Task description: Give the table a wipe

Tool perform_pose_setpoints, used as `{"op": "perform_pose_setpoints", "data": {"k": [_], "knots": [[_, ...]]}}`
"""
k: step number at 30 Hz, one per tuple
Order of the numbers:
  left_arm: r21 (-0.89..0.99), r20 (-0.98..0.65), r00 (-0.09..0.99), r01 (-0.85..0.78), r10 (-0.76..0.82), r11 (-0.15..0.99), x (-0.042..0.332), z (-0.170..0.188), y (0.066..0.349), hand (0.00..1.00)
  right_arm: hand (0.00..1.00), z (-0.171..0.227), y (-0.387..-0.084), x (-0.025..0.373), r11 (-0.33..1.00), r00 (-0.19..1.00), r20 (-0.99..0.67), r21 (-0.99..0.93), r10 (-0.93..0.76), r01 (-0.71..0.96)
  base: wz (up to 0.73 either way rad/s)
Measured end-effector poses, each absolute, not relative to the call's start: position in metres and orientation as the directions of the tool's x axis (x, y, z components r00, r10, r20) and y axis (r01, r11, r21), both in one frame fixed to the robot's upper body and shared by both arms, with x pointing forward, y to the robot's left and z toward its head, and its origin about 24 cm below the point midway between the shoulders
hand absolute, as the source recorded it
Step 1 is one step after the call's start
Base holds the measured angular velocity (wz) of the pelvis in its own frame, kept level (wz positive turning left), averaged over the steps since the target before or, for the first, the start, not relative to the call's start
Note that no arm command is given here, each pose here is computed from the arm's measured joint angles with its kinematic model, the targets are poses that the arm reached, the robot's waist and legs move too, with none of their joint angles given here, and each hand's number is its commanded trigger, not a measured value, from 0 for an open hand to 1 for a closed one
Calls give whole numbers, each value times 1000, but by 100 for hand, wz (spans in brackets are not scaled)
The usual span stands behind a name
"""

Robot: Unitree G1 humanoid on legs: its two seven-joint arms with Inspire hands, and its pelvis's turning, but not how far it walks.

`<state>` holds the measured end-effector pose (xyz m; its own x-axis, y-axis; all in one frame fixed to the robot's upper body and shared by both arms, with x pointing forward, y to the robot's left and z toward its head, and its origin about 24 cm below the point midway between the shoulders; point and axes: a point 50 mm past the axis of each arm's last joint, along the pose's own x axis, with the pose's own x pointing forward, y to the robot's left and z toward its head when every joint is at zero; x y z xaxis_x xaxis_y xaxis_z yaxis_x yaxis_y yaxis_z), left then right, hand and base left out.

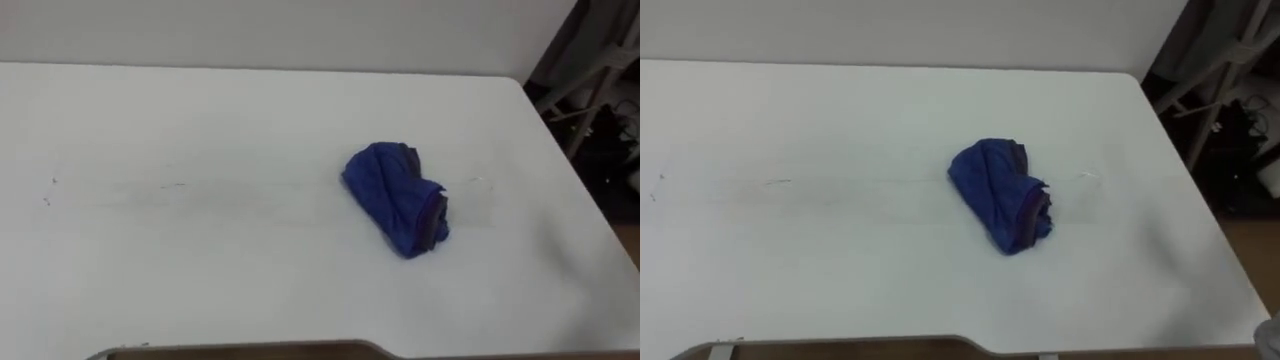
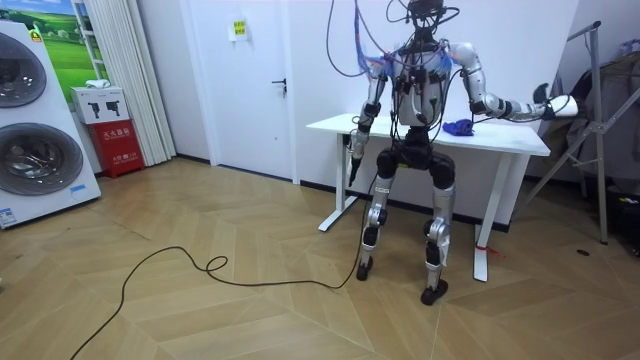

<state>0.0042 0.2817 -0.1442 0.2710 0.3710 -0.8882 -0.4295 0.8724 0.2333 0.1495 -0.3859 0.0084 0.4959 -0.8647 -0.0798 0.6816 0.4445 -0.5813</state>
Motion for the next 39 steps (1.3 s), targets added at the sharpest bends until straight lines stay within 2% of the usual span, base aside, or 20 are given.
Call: {"op": "perform_pose_setpoints", "data": {"k": [5, 12, 18, 21, 23, 25, 27, 28, 30, 33, 39], "knots": [[243, -889, 254, -446, 382, 862, 1, -144, 284, 0, 0, -26, -395, 115, 372, 288, -239, -515, -927, 772, -9], [284, -876, 215, -494, 432, 822, -7, -141, 292, 0, 0, -58, -406, 41, 67, -131, -405, -439, -905, 896, 0], [296, -874, 199, -505, 443, 811, -8, -141, 293, 0, 0, -87, -386, -2, -30, -302, -536, -456, -789, 889, -3], [290, -881, 192, -503, 432, 814, -10, -142, 291, 0, 0, -99, -373, -24, -30, -344, -573, -486, -744, 874, 0], [290, -885, 187, -495, 426, 819, -11, -143, 289, 0, 0, -109, -359, -32, 8, -334, -620, -481, -710, 877, 8], [287, -890, 190, -472, 414, 834, -9, -145, 286, 0, 0, -121, -342, -36, 110, -290, -673, -485, -681, 868, 3], [295, -902, 171, -426, 397, 855, -10, -149, 282, 0, 0, -136, -318, -35, 352, -190, -733, -516, -653, 781, 0], [295, -905, 168, -413, 391, 862, -10, -150, 280, 0, 0, -138, -314, -33, 420, -164, -747, -524, -644, 741, -3], [287, -914, 177, -350, 364, 892, -5, -153, 273, 0, 0, -145, -302, -25, 622, -69, -779, -548, -624, 559, -8], [276, -921, 187, -304, 341, 912, 3, -157, 266, 0, 0, -150, -292, -5, 753, 45, -804, -534, -593, 384, 2], [250, -930, 191, -292, 313, 923, 3, -161, 252, 0, 0, -160, -259, 32, 874, 193, -863, -416, -466, 251, 10]]}}
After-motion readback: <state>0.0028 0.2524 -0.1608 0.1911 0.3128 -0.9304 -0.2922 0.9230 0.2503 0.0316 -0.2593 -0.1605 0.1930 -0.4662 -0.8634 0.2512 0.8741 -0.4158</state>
